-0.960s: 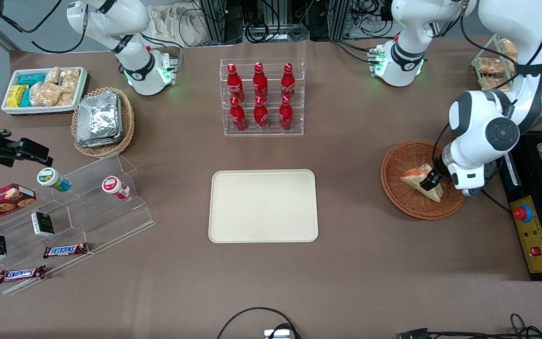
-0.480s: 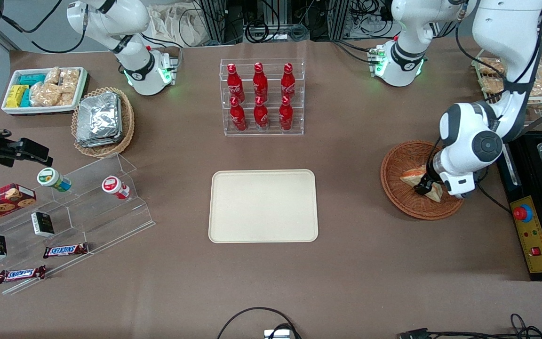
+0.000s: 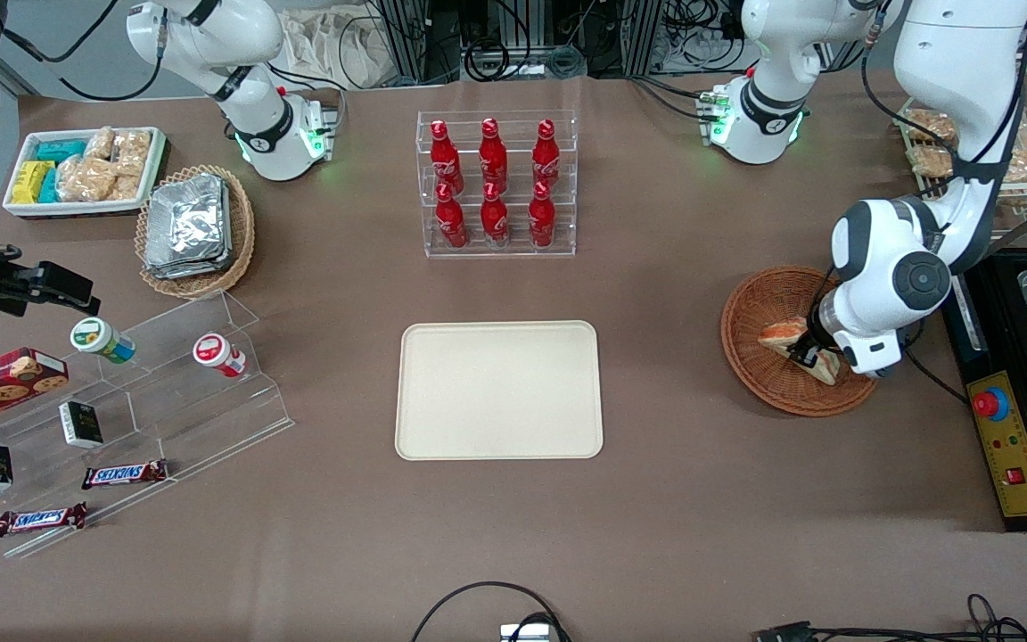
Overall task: Place sandwich from basket to tray
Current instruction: 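Close the left gripper on the sandwich and lift it from the basket, then carry the held sandwich with the left gripper over the beige tray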
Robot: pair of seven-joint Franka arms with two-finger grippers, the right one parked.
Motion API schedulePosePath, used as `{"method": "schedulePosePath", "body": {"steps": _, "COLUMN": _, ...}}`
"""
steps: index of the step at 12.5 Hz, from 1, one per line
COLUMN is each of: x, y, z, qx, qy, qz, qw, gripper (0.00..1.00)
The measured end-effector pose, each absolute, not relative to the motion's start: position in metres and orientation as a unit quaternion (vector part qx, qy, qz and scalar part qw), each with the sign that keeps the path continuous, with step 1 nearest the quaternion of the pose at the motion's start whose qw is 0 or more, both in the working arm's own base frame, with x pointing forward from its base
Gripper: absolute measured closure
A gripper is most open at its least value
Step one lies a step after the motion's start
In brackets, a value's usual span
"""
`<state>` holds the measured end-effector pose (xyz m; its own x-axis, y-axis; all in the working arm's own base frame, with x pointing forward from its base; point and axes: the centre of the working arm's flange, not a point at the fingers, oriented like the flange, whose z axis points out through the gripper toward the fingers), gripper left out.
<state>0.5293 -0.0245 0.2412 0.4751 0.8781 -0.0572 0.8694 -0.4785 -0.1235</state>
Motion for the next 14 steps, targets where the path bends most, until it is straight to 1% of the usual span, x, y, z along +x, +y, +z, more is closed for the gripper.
{"method": "schedulePosePath", "body": {"steps": 1, "x": 0.536, "y": -0.025, "z": 0.253, "qx": -0.858, "qy": -0.509, "qz": 0.060, "qw": 0.042, "gripper": 0.62}}
{"method": "schedulePosePath", "body": {"steps": 3, "x": 0.555, "y": -0.031, "z": 0.295, "qx": -0.860, "qy": -0.503, "qz": 0.069, "qw": 0.050, "gripper": 0.63}}
{"method": "schedulePosePath", "body": {"steps": 4, "x": 0.564, "y": -0.041, "z": 0.323, "qx": -0.866, "qy": -0.491, "qz": 0.075, "qw": 0.054, "gripper": 0.67}}
{"method": "schedulePosePath", "body": {"steps": 5, "x": 0.572, "y": -0.057, "z": 0.354, "qx": -0.875, "qy": -0.475, "qz": 0.078, "qw": 0.056, "gripper": 0.74}}
{"method": "schedulePosePath", "body": {"steps": 6, "x": 0.581, "y": -0.075, "z": 0.386, "qx": -0.883, "qy": -0.461, "qz": 0.077, "qw": 0.052, "gripper": 0.79}}
{"method": "schedulePosePath", "body": {"steps": 8, "x": 0.593, "y": -0.111, "z": 0.440, "qx": -0.896, "qy": -0.437, "qz": 0.074, "qw": 0.023, "gripper": 0.79}}
{"method": "schedulePosePath", "body": {"steps": 9, "x": 0.595, "y": -0.131, "z": 0.457, "qx": -0.911, "qy": -0.405, "qz": 0.074, "qw": 0.013, "gripper": 0.79}}
{"method": "schedulePosePath", "body": {"steps": 11, "x": 0.592, "y": -0.184, "z": 0.465, "qx": -0.961, "qy": -0.268, "qz": 0.074, "qw": -0.001, "gripper": 0.79}}
{"method": "schedulePosePath", "body": {"steps": 12, "x": 0.589, "y": -0.214, "z": 0.457, "qx": -0.979, "qy": -0.189, "qz": 0.075, "qw": -0.004, "gripper": 0.79}}
{"method": "schedulePosePath", "body": {"steps": 14, "x": 0.588, "y": -0.281, "z": 0.431, "qx": -0.992, "qy": -0.098, "qz": 0.082, "qw": -0.017, "gripper": 0.79}}
